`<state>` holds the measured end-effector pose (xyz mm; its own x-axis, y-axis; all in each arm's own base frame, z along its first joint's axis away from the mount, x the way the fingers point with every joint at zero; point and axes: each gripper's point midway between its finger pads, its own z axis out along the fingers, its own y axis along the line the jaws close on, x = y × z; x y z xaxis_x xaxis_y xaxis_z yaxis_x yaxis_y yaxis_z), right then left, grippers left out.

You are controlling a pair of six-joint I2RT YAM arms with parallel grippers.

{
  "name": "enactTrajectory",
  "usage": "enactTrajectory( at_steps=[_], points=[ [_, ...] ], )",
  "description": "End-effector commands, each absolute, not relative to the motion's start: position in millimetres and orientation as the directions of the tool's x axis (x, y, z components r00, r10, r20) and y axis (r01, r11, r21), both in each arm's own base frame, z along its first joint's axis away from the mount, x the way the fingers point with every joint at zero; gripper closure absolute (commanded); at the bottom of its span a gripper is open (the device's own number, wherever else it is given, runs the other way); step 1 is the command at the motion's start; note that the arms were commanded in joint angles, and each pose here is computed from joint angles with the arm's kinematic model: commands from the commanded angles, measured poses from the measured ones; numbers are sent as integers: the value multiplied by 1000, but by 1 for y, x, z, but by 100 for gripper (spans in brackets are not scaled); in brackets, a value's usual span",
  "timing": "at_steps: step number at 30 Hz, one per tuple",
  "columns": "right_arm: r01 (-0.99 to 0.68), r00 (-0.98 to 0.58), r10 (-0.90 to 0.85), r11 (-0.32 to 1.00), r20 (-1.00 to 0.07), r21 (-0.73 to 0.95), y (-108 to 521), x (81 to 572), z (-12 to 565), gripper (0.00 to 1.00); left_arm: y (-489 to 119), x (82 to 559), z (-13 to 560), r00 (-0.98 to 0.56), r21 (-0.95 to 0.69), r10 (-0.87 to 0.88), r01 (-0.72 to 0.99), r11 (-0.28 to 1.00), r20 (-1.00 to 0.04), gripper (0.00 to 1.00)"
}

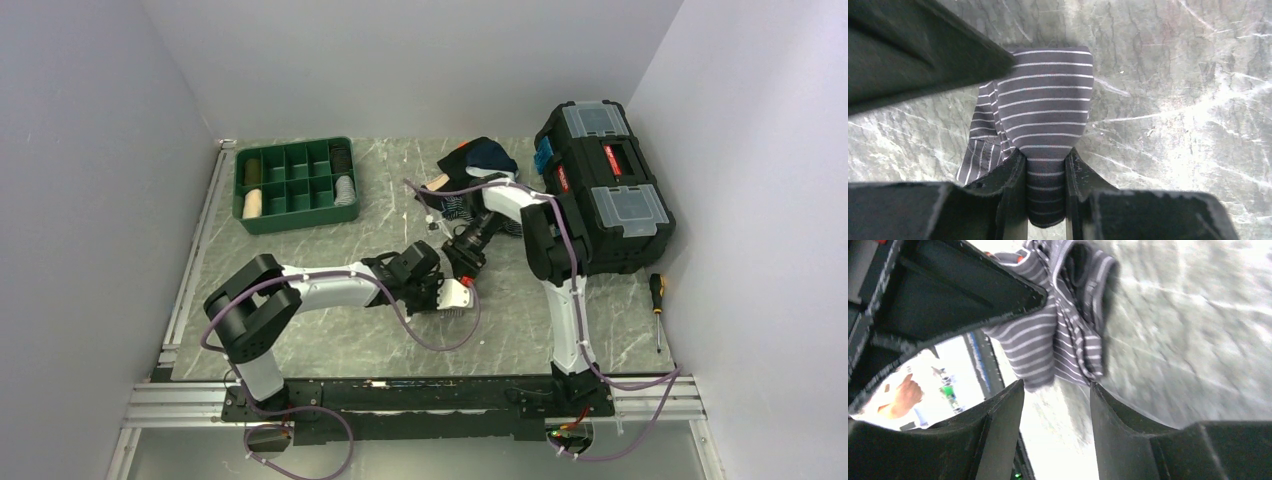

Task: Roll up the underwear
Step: Roll the underwear to the center of the board.

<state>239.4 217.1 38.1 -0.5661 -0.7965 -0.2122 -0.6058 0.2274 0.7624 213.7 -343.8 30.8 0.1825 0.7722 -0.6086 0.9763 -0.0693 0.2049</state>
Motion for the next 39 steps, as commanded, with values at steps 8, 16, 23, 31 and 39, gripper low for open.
enactTrajectory(
  at_steps=[8,16,23,31,39],
  points=[
    [-799,-560,-686,297,-465,523,175,284,97,48,-315,184,-4,-117,-231,803,972,-27,-584,100],
    [-832,-548,-588,454,-595,317,166,302,128,48,-310,208,2,-414,-521,747,847,107,-520,100],
    [-878,-415,-607,462,-678,124,170,297,140,45,-304,220,1,-613,-749,693,643,160,-379,100],
    [-941,-247,-751,338,-613,-34,204,271,114,44,-300,235,-10,-710,-836,659,501,223,-250,100],
    [-969,-116,-831,215,-545,-121,229,262,97,41,-299,238,-17,-719,-834,658,490,253,-223,100]
  ],
)
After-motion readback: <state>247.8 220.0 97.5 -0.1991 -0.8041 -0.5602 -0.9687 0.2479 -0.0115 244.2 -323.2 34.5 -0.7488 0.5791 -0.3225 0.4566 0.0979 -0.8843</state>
